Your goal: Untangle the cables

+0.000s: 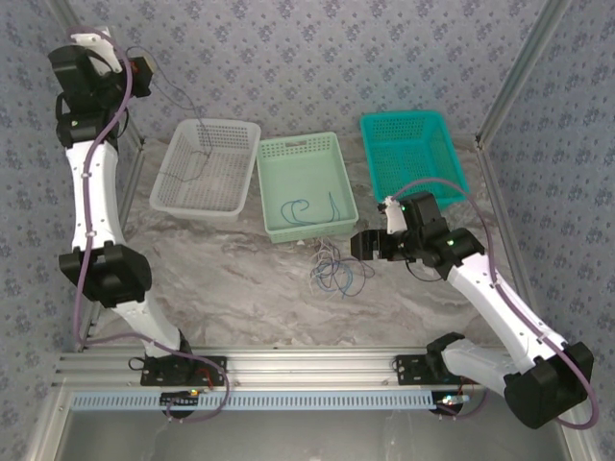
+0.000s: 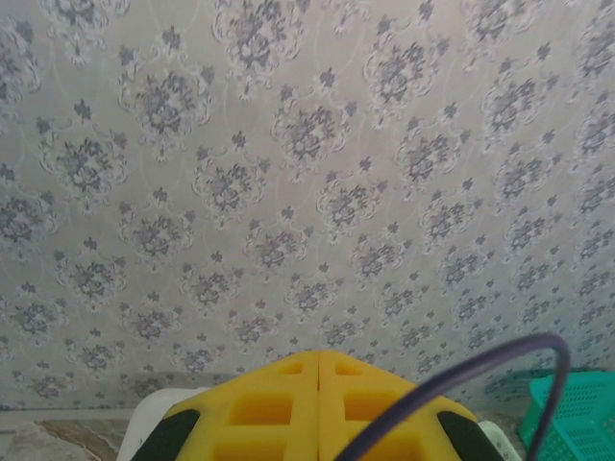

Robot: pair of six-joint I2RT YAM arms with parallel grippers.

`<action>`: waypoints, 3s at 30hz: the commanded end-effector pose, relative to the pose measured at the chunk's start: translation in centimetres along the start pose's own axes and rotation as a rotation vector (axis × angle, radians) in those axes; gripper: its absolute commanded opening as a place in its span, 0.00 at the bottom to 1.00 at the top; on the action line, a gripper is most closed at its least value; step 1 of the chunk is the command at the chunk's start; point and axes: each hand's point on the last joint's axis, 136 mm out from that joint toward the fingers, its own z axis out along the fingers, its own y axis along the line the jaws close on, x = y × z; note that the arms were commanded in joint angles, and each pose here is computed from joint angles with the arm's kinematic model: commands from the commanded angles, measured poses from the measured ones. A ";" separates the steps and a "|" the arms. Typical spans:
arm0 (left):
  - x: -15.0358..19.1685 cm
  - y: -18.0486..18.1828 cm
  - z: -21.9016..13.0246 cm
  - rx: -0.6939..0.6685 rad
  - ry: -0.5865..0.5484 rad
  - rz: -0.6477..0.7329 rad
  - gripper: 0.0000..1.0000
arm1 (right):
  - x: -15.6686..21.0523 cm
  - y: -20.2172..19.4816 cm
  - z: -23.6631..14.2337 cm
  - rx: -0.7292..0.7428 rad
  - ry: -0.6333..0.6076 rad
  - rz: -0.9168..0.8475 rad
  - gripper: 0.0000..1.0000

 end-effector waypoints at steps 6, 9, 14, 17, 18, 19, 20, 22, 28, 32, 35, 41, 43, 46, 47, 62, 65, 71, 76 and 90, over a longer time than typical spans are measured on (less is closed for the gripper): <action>4.5 0.6 1.3 0.048 0.081 -0.060 0.00 | 0.4 -0.5 0.0 0.023 0.004 0.017 0.86; 9.0 1.8 1.5 0.032 0.137 -0.105 0.00 | 0.6 -0.9 0.3 0.036 0.016 0.021 0.86; 14.1 2.6 0.9 0.016 0.209 -0.158 0.00 | 1.2 -1.5 1.2 0.055 0.047 0.033 0.85; 16.7 3.0 0.9 0.005 0.259 -0.193 0.02 | 1.3 -1.6 1.6 0.048 0.050 0.037 0.85; 17.6 3.0 0.9 0.001 0.281 -0.200 0.03 | 1.3 -1.6 1.6 0.046 0.049 0.039 0.85; 18.5 3.1 0.9 -0.007 0.307 -0.204 0.06 | 1.3 -1.6 1.7 0.044 0.050 0.039 0.85; 19.5 3.1 1.0 -0.018 0.337 -0.210 0.11 | 1.3 -1.7 1.8 0.048 0.052 0.041 0.85; 21.3 3.2 1.2 -0.037 0.392 -0.221 0.17 | 1.5 -1.9 2.0 0.059 0.063 0.044 0.85; 27.2 4.1 1.4 -0.108 0.598 -0.294 0.54 | 2.0 -2.6 2.4 0.085 0.083 0.050 0.85; 29.0 3.9 0.9 -0.138 0.670 -0.284 0.67 | 2.6 -3.1 2.6 0.108 0.102 0.050 0.85; 28.6 3.3 0.5 -0.154 0.665 -0.251 0.89 | 3.3 -3.6 3.0 0.129 0.125 0.057 0.84; 26.8 0.8 -0.8 -0.144 0.622 -0.180 0.99 | 4.6 -5.8 3.9 0.218 0.174 0.053 0.79; 26.4 -0.4 -1.5 -0.138 0.602 -0.147 0.99 | 5.1 -6.6 4.2 0.253 0.202 0.045 0.75; 25.8 -2.0 -2.8 -0.130 0.566 -0.110 0.99 | 5.6 -7.3 5.1 0.271 0.250 0.038 0.68; 25.5 -2.6 -3.3 -0.124 0.547 -0.101 1.00 | 5.8 -7.4 5.5 0.275 0.264 0.038 0.65; 28.5 -10.8 -12.5 0.038 0.468 -0.029 0.99 | 5.4 -8.6 9.7 0.263 0.352 -0.074 0.53; 29.4 -11.6 -13.7 0.054 0.468 -0.032 0.99 | 5.5 -8.4 10.5 0.239 0.382 -0.089 0.51; 30.0 -12.4 -15.0 0.072 0.478 -0.027 1.00 | 5.1 -8.9 11.7 0.250 0.392 -0.094 0.47; 30.6 -12.6 -15.0 0.075 0.488 -0.037 1.00 | 4.0 -8.3 12.7 0.226 0.362 -0.101 0.31; 30.4 -12.6 -14.9 0.074 0.473 -0.040 0.99 | 1.7 -4.4 7.7 0.129 0.249 -0.145 0.00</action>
